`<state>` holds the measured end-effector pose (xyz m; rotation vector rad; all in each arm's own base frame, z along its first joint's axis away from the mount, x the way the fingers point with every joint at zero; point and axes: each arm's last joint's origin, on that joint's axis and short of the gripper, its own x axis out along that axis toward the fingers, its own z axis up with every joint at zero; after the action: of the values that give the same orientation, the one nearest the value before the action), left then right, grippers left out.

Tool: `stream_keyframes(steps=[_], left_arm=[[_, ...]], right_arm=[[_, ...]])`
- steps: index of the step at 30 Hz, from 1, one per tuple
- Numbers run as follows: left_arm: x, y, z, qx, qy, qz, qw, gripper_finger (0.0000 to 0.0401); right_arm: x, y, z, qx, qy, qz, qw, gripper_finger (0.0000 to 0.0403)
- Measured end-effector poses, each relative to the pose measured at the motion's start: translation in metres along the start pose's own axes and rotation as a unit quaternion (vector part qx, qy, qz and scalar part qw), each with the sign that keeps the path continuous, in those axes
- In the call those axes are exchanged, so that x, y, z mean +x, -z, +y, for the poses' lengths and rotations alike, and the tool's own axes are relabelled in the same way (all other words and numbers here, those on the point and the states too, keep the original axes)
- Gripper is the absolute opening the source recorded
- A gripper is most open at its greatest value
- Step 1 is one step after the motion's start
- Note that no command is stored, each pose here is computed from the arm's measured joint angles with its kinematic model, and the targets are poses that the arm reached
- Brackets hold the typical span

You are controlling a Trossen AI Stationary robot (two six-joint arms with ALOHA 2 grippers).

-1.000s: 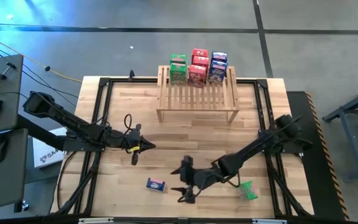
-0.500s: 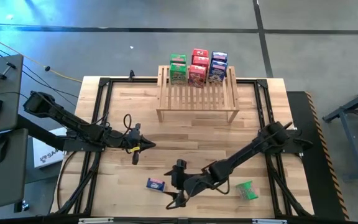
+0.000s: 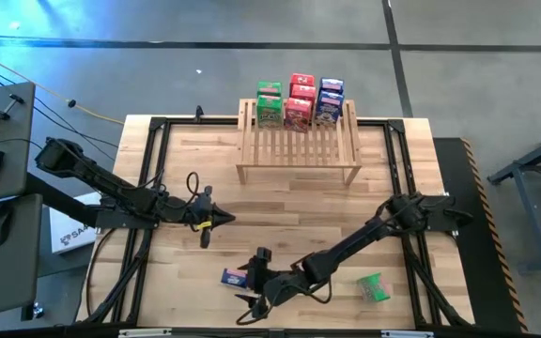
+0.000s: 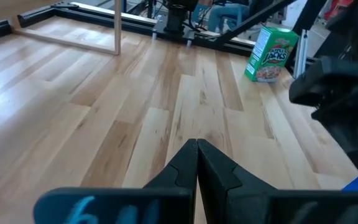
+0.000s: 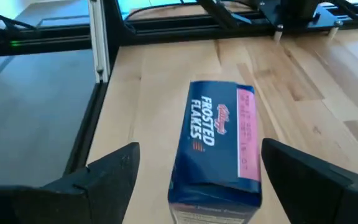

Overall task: Stack cereal on shelf
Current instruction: Put the blue cereal box on the shelf aligned with the other blue cereal boxes

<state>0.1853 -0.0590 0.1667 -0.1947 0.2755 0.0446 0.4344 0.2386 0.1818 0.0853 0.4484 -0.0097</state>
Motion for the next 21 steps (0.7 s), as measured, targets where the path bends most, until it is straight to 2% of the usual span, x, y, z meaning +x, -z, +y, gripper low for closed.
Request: stream_keyframes(steps=[5, 16, 21], left_arm=[[0.000, 0.000, 0.000, -0.001, -0.006, -0.002, 1.000, 0.0001], [0.000, -0.001, 0.001, -0.011, -0.015, -0.009, 1.000, 0.0001], [0.000, -0.001, 0.001, -0.016, -0.015, -0.009, 1.000, 0.0001]], right_arm=[[0.003, 0.009, -0.005, -0.015, 0.007, 0.013, 1.000, 0.0302], [0.007, 0.006, -0.013, 0.003, 0.014, 0.010, 1.000, 0.0169], [0.003, 0.004, -0.009, -0.025, 0.003, 0.011, 1.000, 0.0145]])
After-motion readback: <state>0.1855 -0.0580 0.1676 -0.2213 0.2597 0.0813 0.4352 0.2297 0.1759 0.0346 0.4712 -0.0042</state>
